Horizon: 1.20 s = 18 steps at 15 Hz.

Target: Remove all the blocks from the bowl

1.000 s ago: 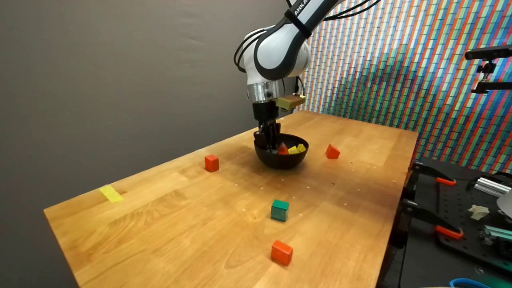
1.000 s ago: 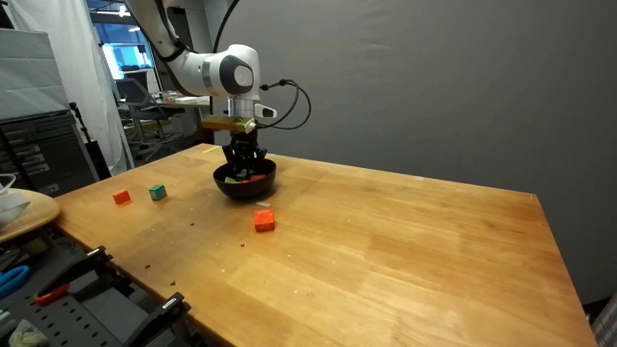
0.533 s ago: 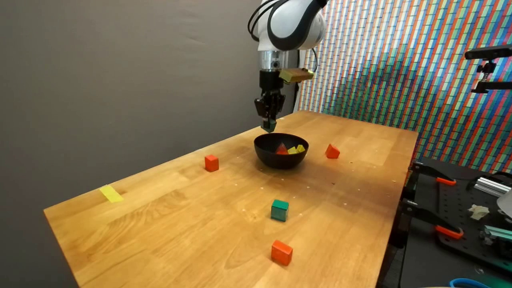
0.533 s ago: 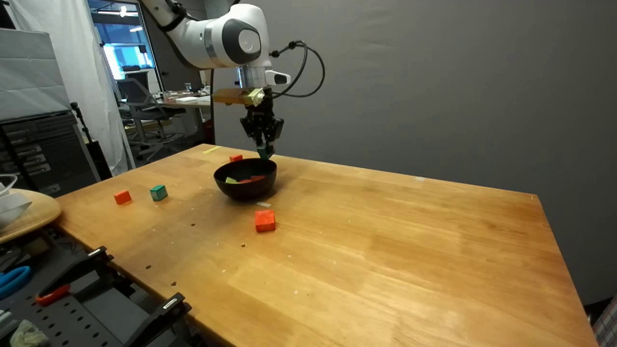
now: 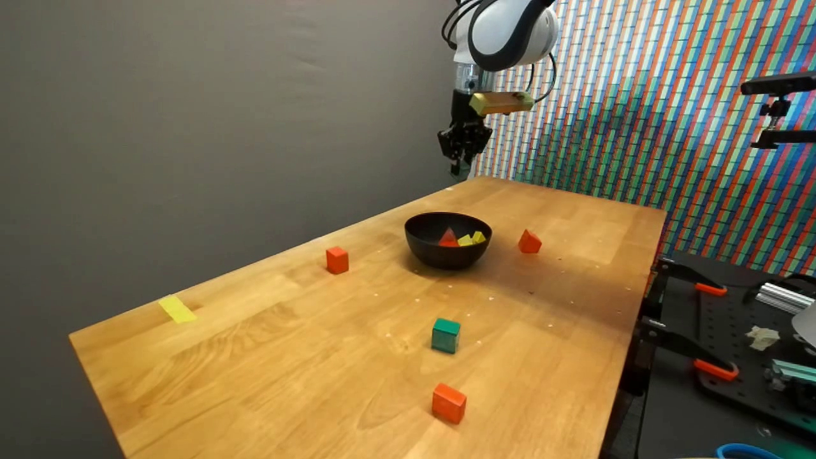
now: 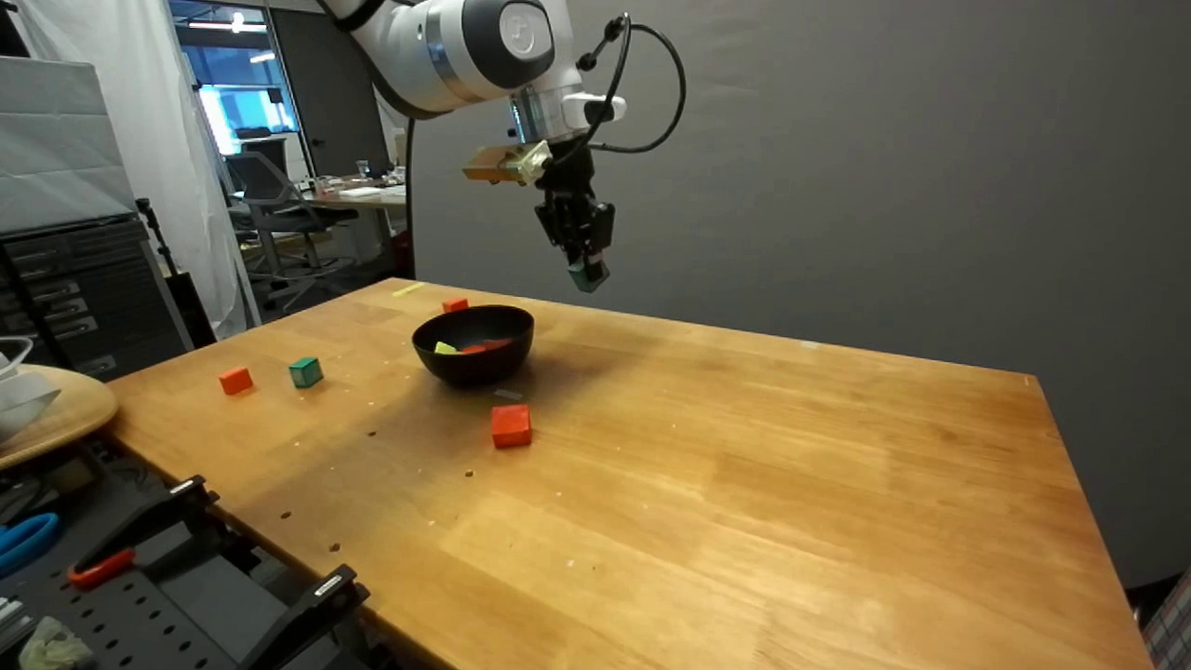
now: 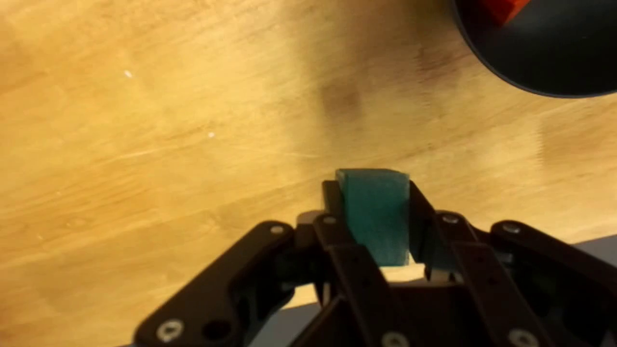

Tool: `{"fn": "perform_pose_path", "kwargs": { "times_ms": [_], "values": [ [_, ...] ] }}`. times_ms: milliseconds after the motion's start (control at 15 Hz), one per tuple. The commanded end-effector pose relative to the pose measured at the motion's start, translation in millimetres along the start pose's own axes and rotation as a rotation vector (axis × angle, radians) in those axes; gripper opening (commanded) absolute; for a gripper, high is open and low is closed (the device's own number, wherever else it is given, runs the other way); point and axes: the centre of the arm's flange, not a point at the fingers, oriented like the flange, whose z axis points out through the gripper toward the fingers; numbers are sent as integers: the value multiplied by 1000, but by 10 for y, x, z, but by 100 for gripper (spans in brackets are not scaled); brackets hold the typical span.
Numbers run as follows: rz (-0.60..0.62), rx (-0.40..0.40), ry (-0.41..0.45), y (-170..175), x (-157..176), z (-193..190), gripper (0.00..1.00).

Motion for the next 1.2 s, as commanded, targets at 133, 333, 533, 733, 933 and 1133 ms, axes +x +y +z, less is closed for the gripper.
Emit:
{"fn": "perform_pose_path", "kwargs": {
  "times_ms": [133,333,533,733,933,1133],
  "values": [
    [137,-40,-44,130,-301,425,15],
    [172,-46,-77,148,-386,542,58],
    [190,-47,-95,148,-425,573,81],
    [171,-41,-82,56,-456,380,99],
    [105,-25,-55,-211,-494,28,100],
    [-10,43,-29,-683,-546,-196,100]
  ]
}}
